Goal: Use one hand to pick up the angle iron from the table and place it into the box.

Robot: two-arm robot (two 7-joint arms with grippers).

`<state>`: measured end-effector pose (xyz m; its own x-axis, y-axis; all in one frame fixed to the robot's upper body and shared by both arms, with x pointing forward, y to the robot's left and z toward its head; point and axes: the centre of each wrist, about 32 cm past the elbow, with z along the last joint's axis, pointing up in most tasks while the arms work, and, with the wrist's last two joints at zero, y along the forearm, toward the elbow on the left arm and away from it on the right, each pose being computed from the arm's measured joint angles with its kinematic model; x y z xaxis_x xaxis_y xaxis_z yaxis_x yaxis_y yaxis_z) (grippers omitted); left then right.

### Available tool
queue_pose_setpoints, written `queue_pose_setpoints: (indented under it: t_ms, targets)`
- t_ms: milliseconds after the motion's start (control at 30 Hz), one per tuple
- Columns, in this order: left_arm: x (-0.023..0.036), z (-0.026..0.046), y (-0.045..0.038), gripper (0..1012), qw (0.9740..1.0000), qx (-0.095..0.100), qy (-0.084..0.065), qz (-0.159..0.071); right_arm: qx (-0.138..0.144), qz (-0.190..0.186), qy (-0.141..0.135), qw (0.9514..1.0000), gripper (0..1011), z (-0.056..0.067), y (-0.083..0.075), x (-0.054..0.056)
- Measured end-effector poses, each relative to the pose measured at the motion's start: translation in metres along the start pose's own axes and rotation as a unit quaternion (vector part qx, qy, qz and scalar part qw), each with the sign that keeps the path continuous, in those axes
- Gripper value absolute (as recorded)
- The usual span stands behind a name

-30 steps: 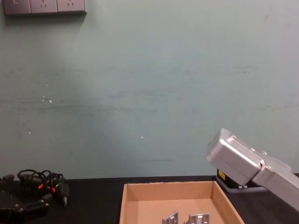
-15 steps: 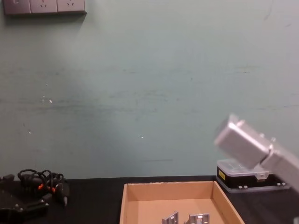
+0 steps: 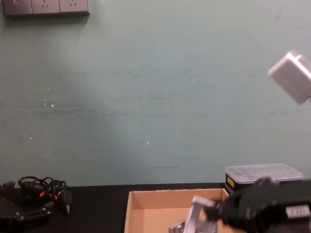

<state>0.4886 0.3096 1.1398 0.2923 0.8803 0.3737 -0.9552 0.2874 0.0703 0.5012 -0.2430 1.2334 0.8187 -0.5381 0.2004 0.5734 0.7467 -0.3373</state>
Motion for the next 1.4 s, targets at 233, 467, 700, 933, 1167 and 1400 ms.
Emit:
queue_pose_setpoints:
  t_ms: [233, 467, 700, 933, 1167, 1400]
  targets:
    - [0.0000, 0.0000, 0.0000, 1000, 1.0000, 0.000, 0.000, 0.000, 0.011, -0.080, 0.029, 0.9963, 108, 0.004, 0.000, 0.009]
    - [0.0000, 0.0000, 0.0000, 1000, 1.0000, 0.000, 0.000, 0.000, 0.008, -0.143, 0.049, 0.9885, 108, 0.007, 0.011, 0.019]
    - [0.0000, 0.0000, 0.0000, 1000, 1.0000, 0.000, 0.000, 0.000, 0.001, -0.173, 0.059, 0.9832, 108, 0.014, 0.032, 0.029]
    - [0.0000, 0.0000, 0.0000, 1000, 1.0000, 0.000, 0.000, 0.000, -0.021, -0.181, 0.063, 0.9813, 108, 0.016, 0.057, 0.040]
    - [0.0000, 0.0000, 0.0000, 1000, 1.0000, 0.000, 0.000, 0.000, -0.043, -0.187, 0.070, 0.9790, 108, 0.013, 0.075, 0.049]
    - [0.0000, 0.0000, 0.0000, 1000, 1.0000, 0.000, 0.000, 0.000, -0.066, -0.188, 0.066, 0.9777, 108, 0.012, 0.092, 0.054]
